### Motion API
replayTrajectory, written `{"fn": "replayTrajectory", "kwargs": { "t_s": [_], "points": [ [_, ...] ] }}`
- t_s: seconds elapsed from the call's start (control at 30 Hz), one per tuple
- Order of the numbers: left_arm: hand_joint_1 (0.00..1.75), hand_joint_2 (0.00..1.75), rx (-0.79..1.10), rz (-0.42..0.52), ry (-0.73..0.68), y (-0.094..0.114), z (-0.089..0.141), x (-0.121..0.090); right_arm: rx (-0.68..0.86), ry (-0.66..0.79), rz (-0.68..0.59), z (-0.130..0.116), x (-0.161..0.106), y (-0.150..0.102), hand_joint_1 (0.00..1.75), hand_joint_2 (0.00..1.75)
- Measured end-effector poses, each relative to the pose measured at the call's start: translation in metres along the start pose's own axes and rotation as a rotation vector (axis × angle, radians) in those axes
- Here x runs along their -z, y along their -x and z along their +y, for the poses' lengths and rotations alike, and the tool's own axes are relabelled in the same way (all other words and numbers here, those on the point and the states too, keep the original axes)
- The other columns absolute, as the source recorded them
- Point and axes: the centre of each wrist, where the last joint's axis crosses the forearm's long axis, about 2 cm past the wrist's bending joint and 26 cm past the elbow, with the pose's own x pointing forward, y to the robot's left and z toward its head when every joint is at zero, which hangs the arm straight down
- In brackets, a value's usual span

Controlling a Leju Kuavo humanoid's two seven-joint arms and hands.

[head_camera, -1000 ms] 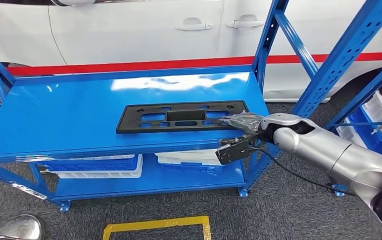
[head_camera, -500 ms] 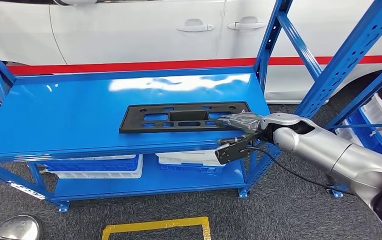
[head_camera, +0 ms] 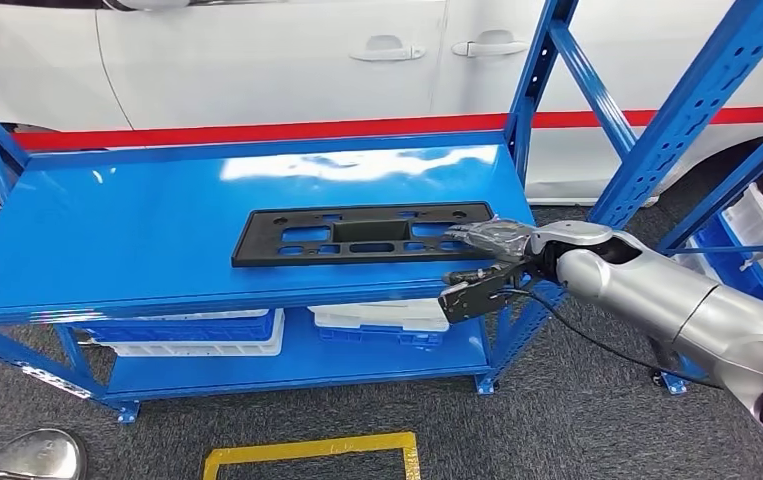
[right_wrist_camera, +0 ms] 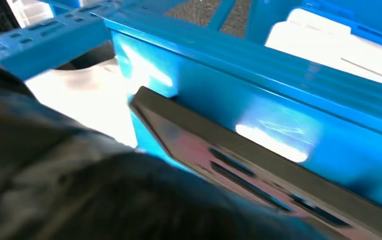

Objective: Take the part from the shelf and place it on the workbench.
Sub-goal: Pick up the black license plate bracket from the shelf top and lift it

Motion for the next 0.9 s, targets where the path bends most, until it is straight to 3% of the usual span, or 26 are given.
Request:
{"fn": "replayTrajectory", "kwargs": {
  "t_s": [0.9],
  "points": [
    [0.0,0.0,0.008,0.002,0.012,0.001,-0.003,-0.001,0.01,-0.013,0.021,0.004,-0.012,0.008,0.0,0.0]
  ]
}}
